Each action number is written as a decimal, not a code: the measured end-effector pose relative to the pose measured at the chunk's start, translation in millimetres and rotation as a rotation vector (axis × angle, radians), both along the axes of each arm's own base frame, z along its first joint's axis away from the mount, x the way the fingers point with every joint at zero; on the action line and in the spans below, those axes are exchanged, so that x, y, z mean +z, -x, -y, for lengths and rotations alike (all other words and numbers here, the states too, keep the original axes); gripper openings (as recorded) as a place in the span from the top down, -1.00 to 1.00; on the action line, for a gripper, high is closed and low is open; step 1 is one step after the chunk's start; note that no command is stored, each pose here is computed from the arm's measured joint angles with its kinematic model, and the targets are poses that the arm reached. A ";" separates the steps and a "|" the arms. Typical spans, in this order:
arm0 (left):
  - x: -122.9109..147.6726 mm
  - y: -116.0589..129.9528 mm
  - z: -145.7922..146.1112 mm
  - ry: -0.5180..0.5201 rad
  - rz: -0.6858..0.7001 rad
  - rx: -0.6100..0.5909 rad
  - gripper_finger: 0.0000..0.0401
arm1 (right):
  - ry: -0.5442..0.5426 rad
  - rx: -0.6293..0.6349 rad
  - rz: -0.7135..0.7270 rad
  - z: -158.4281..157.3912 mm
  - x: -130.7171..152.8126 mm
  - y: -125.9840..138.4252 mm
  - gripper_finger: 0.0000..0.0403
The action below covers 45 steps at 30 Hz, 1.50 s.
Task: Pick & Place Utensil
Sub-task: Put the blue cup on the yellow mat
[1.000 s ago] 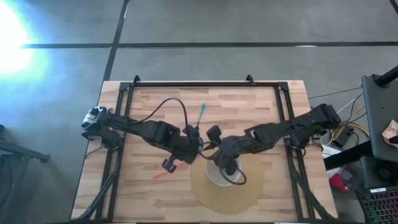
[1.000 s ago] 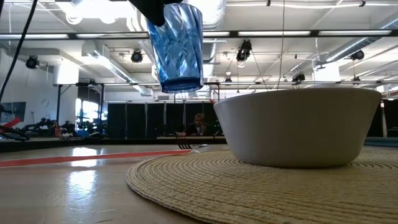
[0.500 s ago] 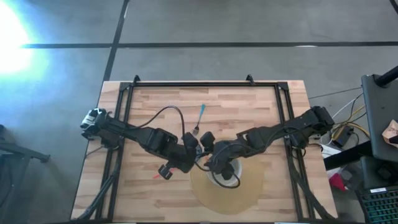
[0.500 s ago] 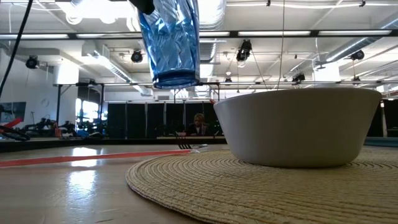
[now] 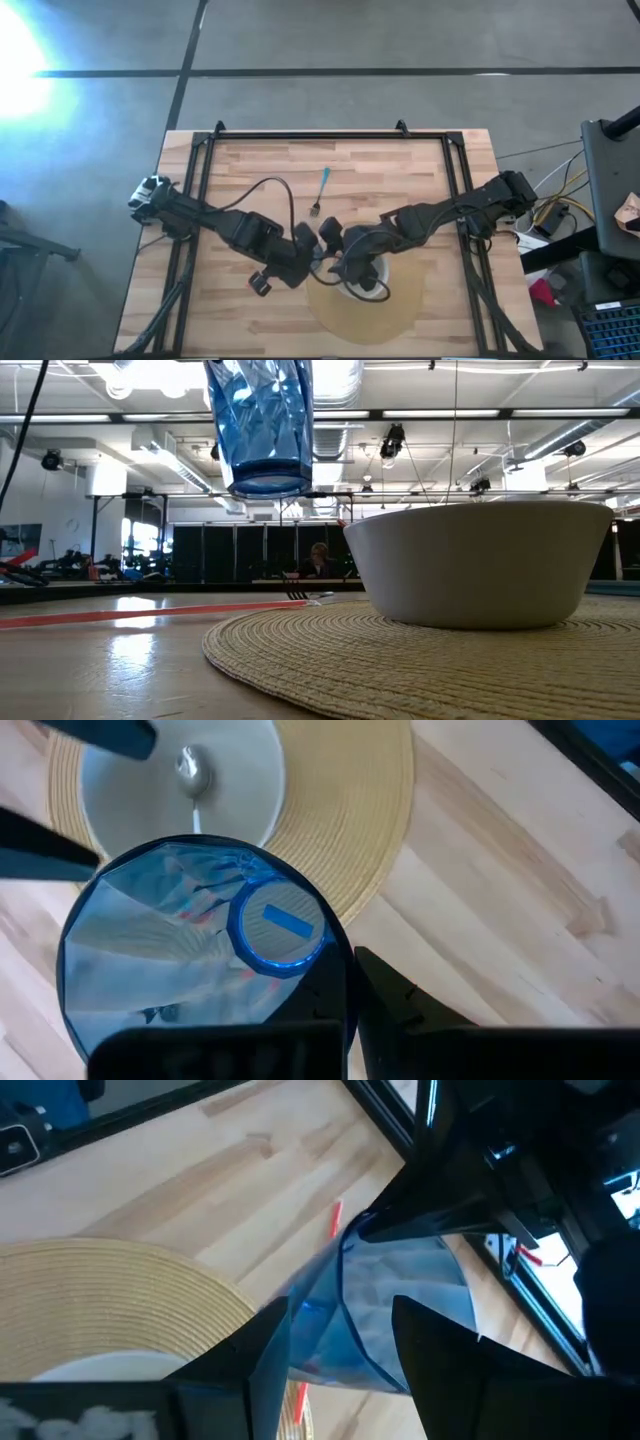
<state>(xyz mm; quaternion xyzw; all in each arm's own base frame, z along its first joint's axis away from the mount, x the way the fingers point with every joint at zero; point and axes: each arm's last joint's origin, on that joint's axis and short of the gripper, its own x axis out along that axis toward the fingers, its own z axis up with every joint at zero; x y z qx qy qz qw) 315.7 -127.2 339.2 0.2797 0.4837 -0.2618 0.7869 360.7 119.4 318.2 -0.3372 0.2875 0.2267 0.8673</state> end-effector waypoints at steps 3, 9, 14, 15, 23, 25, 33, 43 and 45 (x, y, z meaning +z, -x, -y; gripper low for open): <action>0.1 1.2 3.4 0.001 0.001 -0.012 0.97 | -0.002 0.022 0.001 -0.4 0.0 -0.1 0.14; 1.0 4.0 14.5 0.030 0.013 -0.078 0.98 | -0.069 0.127 0.022 -6.0 3.0 -0.8 0.14; 1.8 5.6 21.9 0.037 0.031 -0.113 0.97 | -0.072 0.168 0.050 -10.8 4.7 -0.8 0.14; 1.9 5.6 22.3 0.038 0.033 -0.114 0.97 | -0.074 0.172 0.053 -11.8 4.9 -0.7 0.14; 2.4 5.8 23.9 0.073 0.026 -0.144 0.97 | -0.058 0.201 0.062 -18.1 -3.2 -6.5 0.14; 2.3 5.9 24.1 0.074 0.025 -0.143 0.97 | -0.056 0.202 0.062 -18.1 -3.6 -6.7 0.14; 1.9 5.4 24.0 0.070 0.033 -0.147 0.97 | -0.052 0.194 0.058 -17.6 -3.5 -6.2 0.14; 0.4 5.4 22.9 0.053 0.032 -0.123 0.97 | -0.027 0.126 0.054 -14.1 14.5 10.7 0.14; -0.5 5.4 21.6 0.017 0.038 -0.104 0.98 | -0.028 0.107 0.064 -11.3 23.2 17.3 0.14</action>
